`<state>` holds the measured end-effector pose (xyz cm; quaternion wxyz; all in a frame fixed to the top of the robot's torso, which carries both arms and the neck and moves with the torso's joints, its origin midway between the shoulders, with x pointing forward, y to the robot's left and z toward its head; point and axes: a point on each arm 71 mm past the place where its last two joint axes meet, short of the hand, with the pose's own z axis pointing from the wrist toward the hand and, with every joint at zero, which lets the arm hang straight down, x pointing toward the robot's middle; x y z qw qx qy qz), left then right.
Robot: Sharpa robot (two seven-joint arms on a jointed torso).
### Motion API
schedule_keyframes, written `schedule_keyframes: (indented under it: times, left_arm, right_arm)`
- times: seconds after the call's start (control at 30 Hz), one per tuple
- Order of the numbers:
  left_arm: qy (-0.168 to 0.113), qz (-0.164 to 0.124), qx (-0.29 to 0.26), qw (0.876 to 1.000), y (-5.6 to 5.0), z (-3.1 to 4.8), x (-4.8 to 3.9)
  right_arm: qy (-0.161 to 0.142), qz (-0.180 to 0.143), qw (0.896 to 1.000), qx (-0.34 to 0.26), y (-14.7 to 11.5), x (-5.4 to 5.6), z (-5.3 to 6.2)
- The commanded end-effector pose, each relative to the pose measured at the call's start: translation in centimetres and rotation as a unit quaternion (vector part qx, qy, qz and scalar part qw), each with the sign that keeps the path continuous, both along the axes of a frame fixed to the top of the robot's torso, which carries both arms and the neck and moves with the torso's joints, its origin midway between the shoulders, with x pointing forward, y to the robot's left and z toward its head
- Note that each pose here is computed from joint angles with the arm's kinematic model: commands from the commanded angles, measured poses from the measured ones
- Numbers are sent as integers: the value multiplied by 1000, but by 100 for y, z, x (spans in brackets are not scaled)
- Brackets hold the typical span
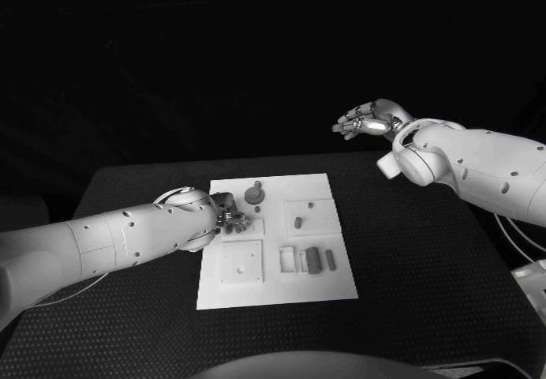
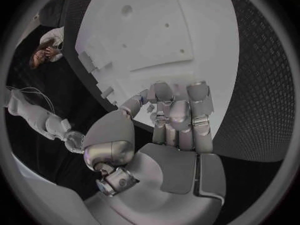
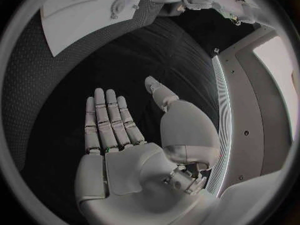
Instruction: Assemble the parts on the task board
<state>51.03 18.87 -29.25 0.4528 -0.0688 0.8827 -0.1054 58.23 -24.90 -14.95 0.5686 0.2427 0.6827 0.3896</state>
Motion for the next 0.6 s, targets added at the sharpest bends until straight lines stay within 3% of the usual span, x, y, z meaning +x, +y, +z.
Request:
schedule_keyframes:
  times: [0.03,0.23,0.6]
  left_arm:
    - [-26,10,-30,999,-10,37,14]
    - [-42,15,-33,998,25,57,21]
    - [-20,3,-20,1000,8,28,7]
  right_arm:
    - [1,8,1000,1,4,-4,-5]
    - [2,7,1000,1,-6,-6,-8]
    - [3,7,1000,1,-8,-6,-14]
